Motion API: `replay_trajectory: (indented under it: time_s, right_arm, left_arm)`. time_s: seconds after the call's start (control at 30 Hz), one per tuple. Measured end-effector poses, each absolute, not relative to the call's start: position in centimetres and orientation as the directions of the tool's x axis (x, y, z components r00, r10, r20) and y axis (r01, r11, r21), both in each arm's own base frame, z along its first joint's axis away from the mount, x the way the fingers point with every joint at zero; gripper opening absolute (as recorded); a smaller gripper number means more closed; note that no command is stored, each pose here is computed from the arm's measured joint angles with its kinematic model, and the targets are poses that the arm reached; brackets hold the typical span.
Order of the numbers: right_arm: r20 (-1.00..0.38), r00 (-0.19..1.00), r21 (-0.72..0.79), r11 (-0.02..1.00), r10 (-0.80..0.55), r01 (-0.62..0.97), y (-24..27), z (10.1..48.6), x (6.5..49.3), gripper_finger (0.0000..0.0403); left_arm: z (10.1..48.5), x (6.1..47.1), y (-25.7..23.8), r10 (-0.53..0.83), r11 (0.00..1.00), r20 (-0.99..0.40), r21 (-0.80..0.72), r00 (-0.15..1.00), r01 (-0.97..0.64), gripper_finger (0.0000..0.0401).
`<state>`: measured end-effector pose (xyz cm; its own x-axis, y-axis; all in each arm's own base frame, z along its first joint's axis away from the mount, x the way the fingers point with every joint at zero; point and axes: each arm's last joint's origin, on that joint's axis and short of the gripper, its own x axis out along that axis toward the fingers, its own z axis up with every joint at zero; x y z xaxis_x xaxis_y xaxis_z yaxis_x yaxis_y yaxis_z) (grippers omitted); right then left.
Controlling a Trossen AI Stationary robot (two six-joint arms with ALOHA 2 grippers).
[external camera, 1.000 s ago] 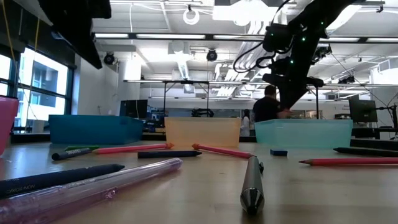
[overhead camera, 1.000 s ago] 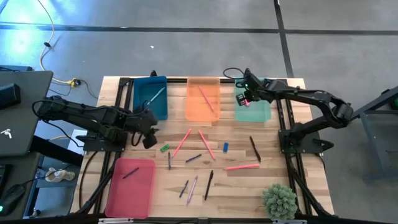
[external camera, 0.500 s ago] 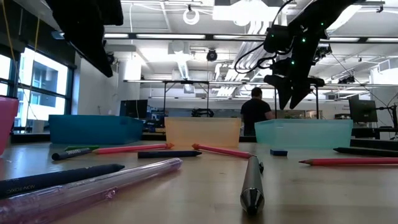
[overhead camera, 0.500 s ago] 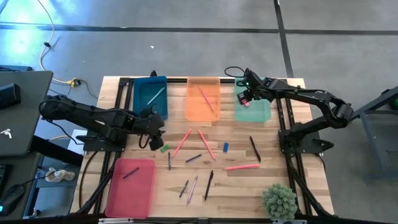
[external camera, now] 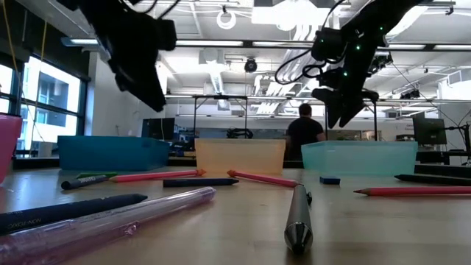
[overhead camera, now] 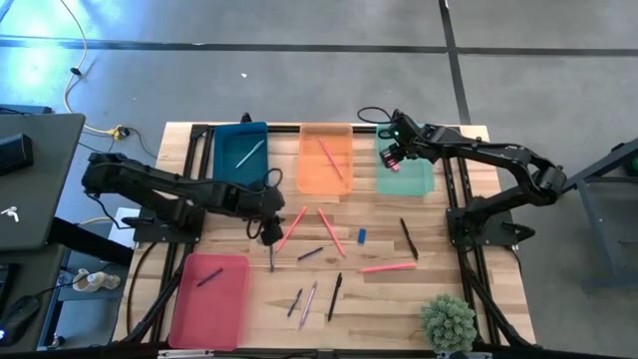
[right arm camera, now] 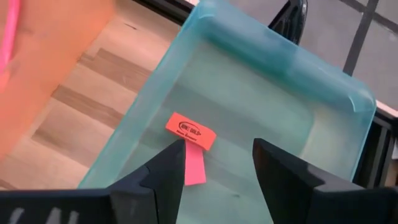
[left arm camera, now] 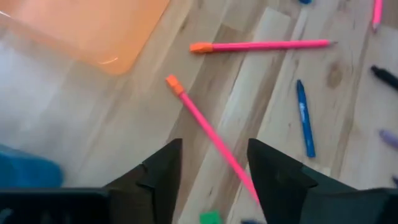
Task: Sort crayons/erasers/pens/pencils in bins
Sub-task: Put the top left pencil into the orange bin
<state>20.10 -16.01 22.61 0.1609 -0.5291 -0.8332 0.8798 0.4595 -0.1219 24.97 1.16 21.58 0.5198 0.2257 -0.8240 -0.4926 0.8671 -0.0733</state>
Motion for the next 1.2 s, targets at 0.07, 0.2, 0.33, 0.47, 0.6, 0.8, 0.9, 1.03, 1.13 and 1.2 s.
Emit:
replay_trajectory:
  time_s: [0.07, 0.2, 0.33, 0.47, 0.6, 0.8, 0.9, 1.03, 1.13, 1.2]
  right_arm:
    - [-0.830, 0.166, -0.120, 0.461, -0.533, 0.880, -16.0, 22.6, 20.1, 0.0181]
    - [-0.831, 0.164, -0.134, 0.479, -0.531, 0.868, -16.0, 22.6, 20.1, 0.0181]
    - [-0.832, 0.165, -0.134, 0.480, -0.530, 0.867, -16.0, 22.6, 20.1, 0.0181]
    - [-0.832, 0.167, -0.132, 0.482, -0.529, 0.866, -16.0, 22.6, 20.1, 0.0181]
    - [-0.832, 0.167, -0.142, 0.494, -0.529, 0.858, -16.0, 22.6, 20.1, 0.0181]
    - [-0.832, 0.167, -0.142, 0.494, -0.529, 0.858, -16.0, 22.6, 20.1, 0.0181]
    - [-0.833, 0.166, -0.142, 0.494, -0.528, 0.857, -16.0, 22.6, 20.1, 0.0181]
    - [-0.833, 0.166, -0.142, 0.494, -0.528, 0.857, -16.0, 22.6, 20.1, 0.0181]
    - [-0.833, 0.166, -0.142, 0.494, -0.528, 0.857, -16.0, 22.6, 20.1, 0.0181]
    - [-0.833, 0.166, -0.142, 0.494, -0.528, 0.857, -16.0, 22.6, 20.1, 0.0181]
  left_arm:
    - [21.0, 25.5, 1.4, 0.183, 0.856, -0.834, -0.125, 0.521, -0.502, 0.0188]
    - [19.9, 26.7, 1.6, 0.131, 0.839, -0.835, -0.193, 0.534, -0.509, 0.0196]
    - [18.9, 27.7, 1.5, 0.106, 0.839, -0.832, -0.219, 0.544, -0.499, 0.0192]
    - [18.0, 28.0, 1.7, 0.105, 0.810, -0.863, -0.213, 0.494, -0.546, 0.0182]
    - [18.2, 28.9, 2.3, 0.112, 0.797, -0.885, -0.191, 0.452, -0.572, 0.0172]
    - [18.1, 30.3, 3.4, 0.119, 0.788, -0.920, -0.142, 0.374, -0.599, 0.0164]
    - [17.4, 30.7, 3.8, 0.119, 0.782, -0.930, -0.129, 0.349, -0.610, 0.0163]
    - [16.2, 31.1, 4.1, 0.093, 0.774, -0.943, -0.134, 0.320, -0.619, 0.0165]
    - [15.6, 31.3, 4.1, 0.085, 0.772, -0.947, -0.135, 0.311, -0.622, 0.0165]
    - [15.3, 31.4, 4.1, 0.084, 0.769, -0.949, -0.133, 0.304, -0.625, 0.0163]
